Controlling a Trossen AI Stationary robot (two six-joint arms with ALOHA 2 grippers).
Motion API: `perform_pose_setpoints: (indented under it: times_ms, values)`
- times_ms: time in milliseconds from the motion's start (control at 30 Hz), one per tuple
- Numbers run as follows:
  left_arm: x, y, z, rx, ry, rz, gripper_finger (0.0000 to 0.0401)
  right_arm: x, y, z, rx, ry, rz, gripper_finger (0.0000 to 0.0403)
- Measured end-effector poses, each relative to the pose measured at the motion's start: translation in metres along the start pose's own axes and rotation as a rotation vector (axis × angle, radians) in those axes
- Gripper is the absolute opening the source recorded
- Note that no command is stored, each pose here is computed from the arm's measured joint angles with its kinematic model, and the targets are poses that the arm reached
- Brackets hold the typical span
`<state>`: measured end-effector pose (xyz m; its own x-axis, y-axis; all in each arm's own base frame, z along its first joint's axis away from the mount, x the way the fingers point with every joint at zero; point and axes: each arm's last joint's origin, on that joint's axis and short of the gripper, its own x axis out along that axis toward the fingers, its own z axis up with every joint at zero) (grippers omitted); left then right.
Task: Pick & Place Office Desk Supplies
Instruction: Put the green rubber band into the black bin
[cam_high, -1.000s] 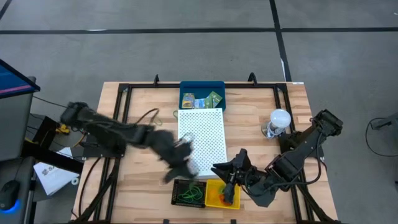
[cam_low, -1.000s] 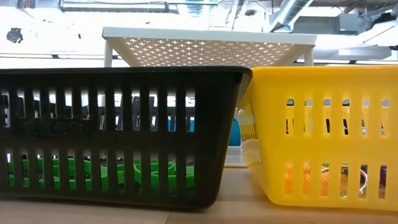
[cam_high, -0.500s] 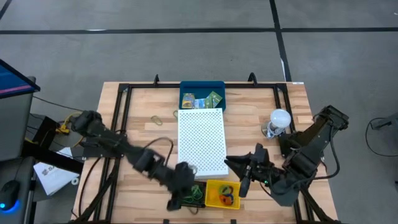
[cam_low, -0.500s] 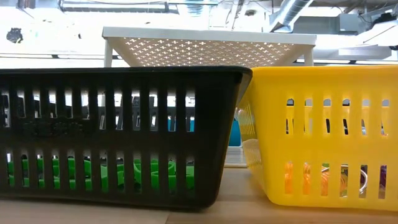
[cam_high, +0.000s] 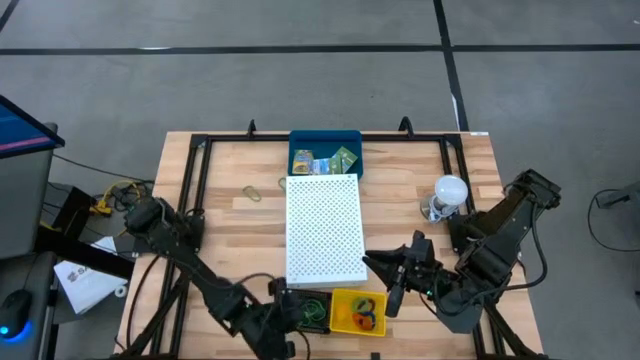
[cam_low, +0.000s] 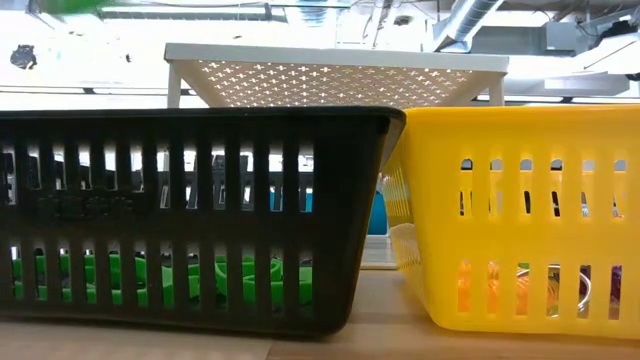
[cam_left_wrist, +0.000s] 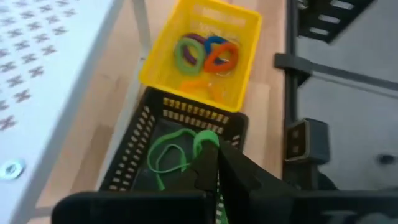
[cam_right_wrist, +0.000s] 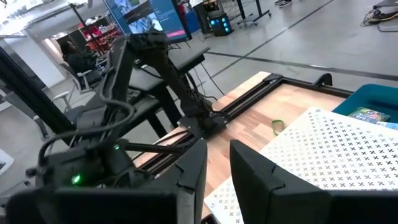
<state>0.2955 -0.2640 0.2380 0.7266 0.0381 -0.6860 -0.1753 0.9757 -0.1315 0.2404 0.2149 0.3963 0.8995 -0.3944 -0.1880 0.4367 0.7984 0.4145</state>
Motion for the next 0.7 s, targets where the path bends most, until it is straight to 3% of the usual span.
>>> perform_pose_setpoints:
  times_ms: [300,700]
  values:
    - [0.009,-0.003,-0.025,-0.084,-0.015,0.147,0.0,0.001,-0.002,-0.001,-0.025,0.006,-0.012,0.0062]
    - [0.013,0.001,-0.025,-0.115,-0.013,0.175,0.0,0.001,-0.003,-0.002,-0.042,0.01,-0.017,0.0039]
